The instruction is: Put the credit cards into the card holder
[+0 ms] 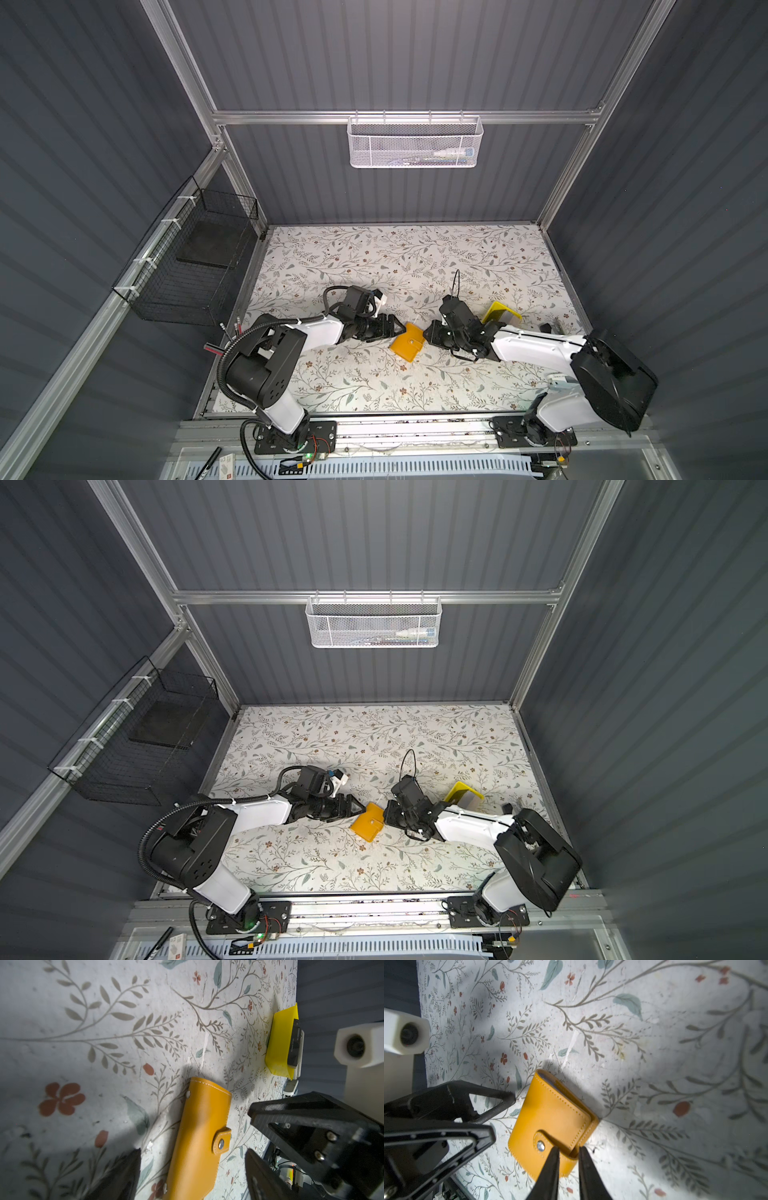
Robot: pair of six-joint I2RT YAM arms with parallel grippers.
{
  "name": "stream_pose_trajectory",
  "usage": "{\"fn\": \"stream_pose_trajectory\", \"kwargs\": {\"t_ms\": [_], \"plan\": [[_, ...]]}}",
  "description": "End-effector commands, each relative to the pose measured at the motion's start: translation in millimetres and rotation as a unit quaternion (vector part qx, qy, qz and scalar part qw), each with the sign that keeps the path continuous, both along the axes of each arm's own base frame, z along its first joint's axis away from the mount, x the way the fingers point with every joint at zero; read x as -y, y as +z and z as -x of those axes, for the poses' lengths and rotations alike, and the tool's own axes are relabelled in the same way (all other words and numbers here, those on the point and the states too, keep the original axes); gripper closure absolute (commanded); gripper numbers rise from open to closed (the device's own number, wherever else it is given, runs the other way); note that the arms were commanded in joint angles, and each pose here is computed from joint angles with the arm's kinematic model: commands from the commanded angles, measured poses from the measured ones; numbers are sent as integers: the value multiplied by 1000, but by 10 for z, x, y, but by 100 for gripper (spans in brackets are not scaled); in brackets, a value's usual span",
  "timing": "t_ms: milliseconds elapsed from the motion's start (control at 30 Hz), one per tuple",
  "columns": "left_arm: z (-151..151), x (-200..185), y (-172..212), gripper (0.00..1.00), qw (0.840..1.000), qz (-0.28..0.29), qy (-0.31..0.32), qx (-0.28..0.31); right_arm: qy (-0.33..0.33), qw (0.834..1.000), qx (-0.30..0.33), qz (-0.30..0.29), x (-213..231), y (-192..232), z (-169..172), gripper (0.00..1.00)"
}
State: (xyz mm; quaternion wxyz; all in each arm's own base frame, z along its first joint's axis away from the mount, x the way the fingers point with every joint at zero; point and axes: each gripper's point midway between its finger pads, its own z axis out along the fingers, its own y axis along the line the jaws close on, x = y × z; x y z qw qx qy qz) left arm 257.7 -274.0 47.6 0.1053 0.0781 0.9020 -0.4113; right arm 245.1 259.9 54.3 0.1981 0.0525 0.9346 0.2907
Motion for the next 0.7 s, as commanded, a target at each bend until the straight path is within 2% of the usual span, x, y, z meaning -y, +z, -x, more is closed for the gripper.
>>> {"fn": "stream_pose_trajectory", "kwargs": {"t_ms": [0,267,667], "plan": [[157,-50,-156,21,999,-17,10,-35,5,1000,-24,17,91,-125,199,76],[184,-18,-227,21,999,-30,13,-39,24,999,-37,-6,-38,-169,294,72],[272,96,-277,22,998,-12,6,-58,6,999,-46,-24,-139,-246,214,73]]}}
